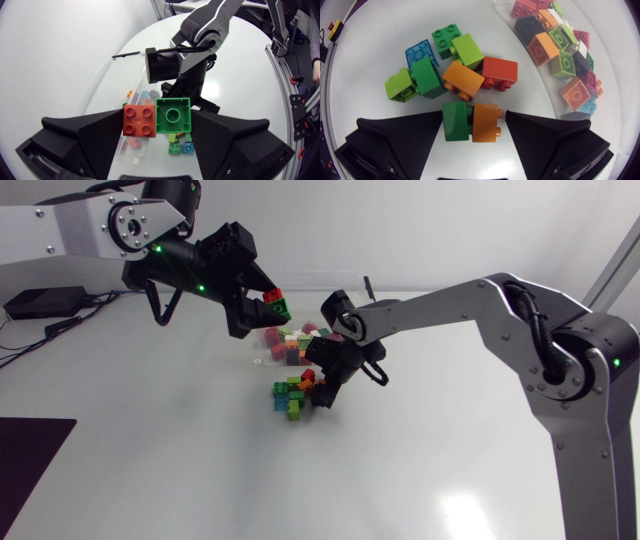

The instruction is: Place the duplo bricks in the container

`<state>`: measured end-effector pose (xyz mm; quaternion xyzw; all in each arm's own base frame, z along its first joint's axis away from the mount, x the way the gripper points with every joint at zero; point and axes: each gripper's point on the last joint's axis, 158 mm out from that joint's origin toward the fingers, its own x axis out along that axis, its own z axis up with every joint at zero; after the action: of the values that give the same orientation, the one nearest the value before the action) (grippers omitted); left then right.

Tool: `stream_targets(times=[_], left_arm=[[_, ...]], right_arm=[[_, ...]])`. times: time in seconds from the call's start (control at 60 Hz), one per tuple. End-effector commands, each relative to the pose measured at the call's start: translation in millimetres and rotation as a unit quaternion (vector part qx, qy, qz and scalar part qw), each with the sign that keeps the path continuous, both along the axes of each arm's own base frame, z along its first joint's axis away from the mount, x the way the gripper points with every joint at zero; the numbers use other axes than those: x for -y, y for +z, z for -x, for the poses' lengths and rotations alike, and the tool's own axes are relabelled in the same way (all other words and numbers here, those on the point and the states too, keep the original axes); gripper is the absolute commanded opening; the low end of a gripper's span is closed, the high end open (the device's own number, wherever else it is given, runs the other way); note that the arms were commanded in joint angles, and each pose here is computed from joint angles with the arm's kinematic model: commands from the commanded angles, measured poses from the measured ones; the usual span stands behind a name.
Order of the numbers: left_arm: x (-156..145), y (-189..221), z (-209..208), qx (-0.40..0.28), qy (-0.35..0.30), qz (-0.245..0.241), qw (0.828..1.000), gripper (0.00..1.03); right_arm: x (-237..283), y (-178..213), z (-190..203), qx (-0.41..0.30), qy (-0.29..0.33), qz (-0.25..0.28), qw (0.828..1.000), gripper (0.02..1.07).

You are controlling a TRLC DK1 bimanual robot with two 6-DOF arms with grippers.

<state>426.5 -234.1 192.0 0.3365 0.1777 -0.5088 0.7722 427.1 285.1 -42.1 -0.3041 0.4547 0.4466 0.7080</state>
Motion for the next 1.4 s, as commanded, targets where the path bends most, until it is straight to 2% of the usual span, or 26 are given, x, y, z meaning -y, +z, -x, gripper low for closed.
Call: stream_targets(times=[0.0, 0.15, 0.333, 0.517, 0.683, 0.917, 0.983, 1.067, 1.233, 1.383], left_arm=[[0.5, -4.5, -14.1, -0.014, 0.012, 0.013, 1.000, 0.69], [3.3, -1.6, -34.3, -0.004, 0.032, 0.035, 0.999, 0.69], [5.0, -5.0, -55.6, -0.010, 0.049, 0.047, 0.998, 0.72], [3.8, -4.8, -77.2, -0.008, 0.073, 0.059, 0.996, 0.75], [4.8, -12.8, -97.0, -0.007, 0.100, 0.054, 0.994, 0.76], [1.8, -20.6, -133.4, 0.010, 0.160, 0.053, 0.986, 0.90], [-5.7, -18.0, -144.2, 0.016, 0.188, 0.057, 0.980, 0.96], [-14.3, -14.2, -152.3, 0.028, 0.214, 0.058, 0.975, 0.99], [-26.3, 0.8, -148.1, 0.050, 0.235, 0.073, 0.968, 0.99], [-35.5, 10.0, -126.1, 0.054, 0.238, 0.076, 0.967, 0.99]], right_arm=[[-5.4, -11.7, 5.6, -0.007, 0.014, 0.011, 1.000, 0.83], [-4.4, -12.1, 6.1, -0.007, 0.009, 0.013, 1.000, 0.64], [4.0, -2.8, 8.7, -0.003, -0.003, 0.010, 1.000, 0.47], [12.2, 20.5, 20.2, 0.009, -0.015, 0.003, 1.000, 0.47], [25.0, 60.2, 26.4, 0.035, -0.027, -0.014, 0.999, 0.47], [41.3, 117.0, 30.2, 0.072, -0.045, -0.037, 0.996, 0.47], [42.7, 131.8, 30.4, 0.082, -0.049, -0.045, 0.994, 0.47], [42.6, 148.3, 28.7, 0.095, -0.053, -0.055, 0.993, 0.47], [39.5, 175.6, 23.1, 0.113, -0.061, -0.071, 0.989, 0.47], [34.3, 200.7, 12.9, 0.132, -0.075, -0.092, 0.984, 0.47]])
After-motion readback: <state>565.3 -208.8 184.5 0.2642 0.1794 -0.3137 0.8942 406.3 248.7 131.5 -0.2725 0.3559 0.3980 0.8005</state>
